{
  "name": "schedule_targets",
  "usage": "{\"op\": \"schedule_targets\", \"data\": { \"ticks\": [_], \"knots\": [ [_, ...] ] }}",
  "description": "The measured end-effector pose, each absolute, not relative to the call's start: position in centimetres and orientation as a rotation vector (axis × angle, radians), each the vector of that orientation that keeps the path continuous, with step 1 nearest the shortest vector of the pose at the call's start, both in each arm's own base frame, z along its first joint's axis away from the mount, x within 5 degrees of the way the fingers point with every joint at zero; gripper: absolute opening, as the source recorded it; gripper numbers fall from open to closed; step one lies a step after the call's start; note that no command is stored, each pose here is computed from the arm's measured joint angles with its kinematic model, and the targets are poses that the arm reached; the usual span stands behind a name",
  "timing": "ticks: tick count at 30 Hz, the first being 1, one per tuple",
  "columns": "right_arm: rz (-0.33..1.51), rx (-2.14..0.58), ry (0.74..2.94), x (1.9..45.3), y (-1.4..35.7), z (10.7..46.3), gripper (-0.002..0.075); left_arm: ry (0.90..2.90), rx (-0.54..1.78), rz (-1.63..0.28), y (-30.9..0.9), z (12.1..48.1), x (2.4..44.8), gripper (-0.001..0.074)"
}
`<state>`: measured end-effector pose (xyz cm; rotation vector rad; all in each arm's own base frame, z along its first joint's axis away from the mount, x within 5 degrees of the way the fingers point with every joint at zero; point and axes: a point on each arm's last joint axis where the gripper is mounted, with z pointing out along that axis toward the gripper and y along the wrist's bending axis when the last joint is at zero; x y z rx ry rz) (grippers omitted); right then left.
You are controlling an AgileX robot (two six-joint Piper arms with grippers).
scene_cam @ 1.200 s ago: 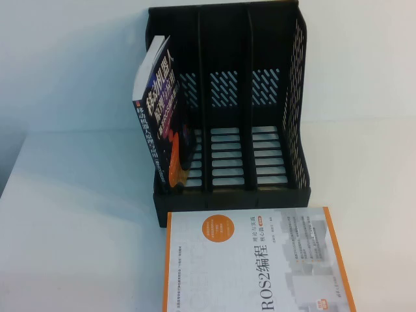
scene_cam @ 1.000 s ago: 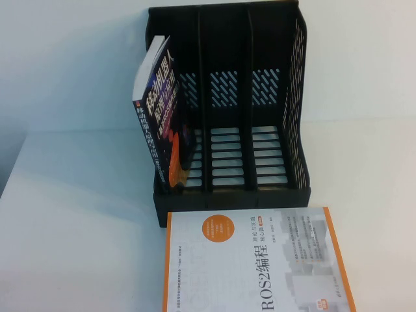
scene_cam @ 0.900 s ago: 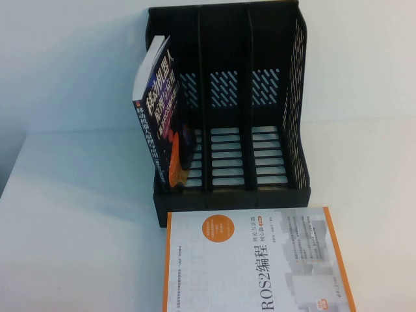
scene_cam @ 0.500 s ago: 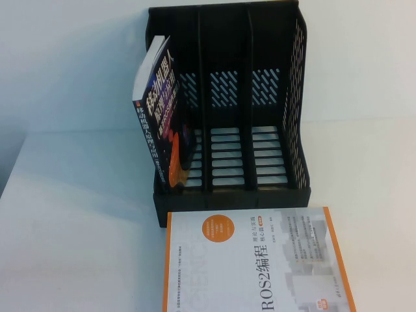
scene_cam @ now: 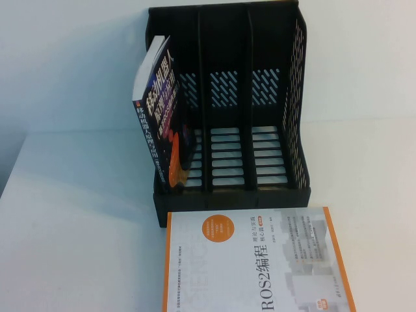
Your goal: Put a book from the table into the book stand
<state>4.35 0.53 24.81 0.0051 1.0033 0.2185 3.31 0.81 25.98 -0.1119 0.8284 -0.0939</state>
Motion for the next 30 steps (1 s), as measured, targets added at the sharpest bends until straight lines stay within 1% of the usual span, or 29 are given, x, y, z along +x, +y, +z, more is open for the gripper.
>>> {"op": "schedule_targets", "data": {
  "ticks": [8, 11, 12, 14, 17, 21, 23, 25, 27, 30],
  "knots": [
    [0.232, 0.028, 0.96, 4.1, 0.4, 25.1, -0.0001, 0.762, -0.127, -0.099, 1.0, 26.4, 2.9, -0.0003],
    [0.25, 0.066, 0.958, 4.2, 0.1, 25.1, -0.0001, 0.773, -0.141, -0.127, 1.0, 26.3, 3.0, -0.0003],
    [0.256, 0.079, 0.958, 4.2, 0.1, 25.1, -0.0001, 0.807, -0.142, -0.138, 0.9, 26.1, 3.2, -0.0003],
    [0.26, 0.092, 0.973, 4.2, 0.0, 25.1, -0.0001, 0.95, -0.119, -0.156, 0.5, 25.7, 3.9, -0.0003],
    [0.27, 0.095, 1.063, 4.3, 0.1, 26.2, -0.0001, 1.169, -0.058, -0.166, -0.1, 27.1, 4.1, -0.0003],
    [0.264, 0.066, 1.185, 3.7, 0.3, 29.4, -0.0001, 1.397, 0.002, -0.144, -0.4, 29.5, 3.2, -0.0003],
    [0.264, 0.053, 1.252, 3.3, 0.4, 31.0, -0.0001, 1.52, 0.016, -0.142, -0.5, 30.1, 3.2, -0.0003],
    [0.268, 0.043, 1.362, 3.2, 0.5, 31.9, -0.0001, 1.621, 0.015, -0.166, -0.7, 30.5, 3.5, -0.0003],
    [0.277, 0.041, 1.498, 3.4, 0.7, 32.0, -0.0001, 1.703, 0.0, -0.219, -1.0, 30.3, 4.0, -0.0003],
    [0.302, 0.063, 1.702, 4.1, 1.0, 31.5, -0.0001, 1.792, -0.023, -0.282, -1.3, 29.2, 4.8, -0.0003]
  ]
}}
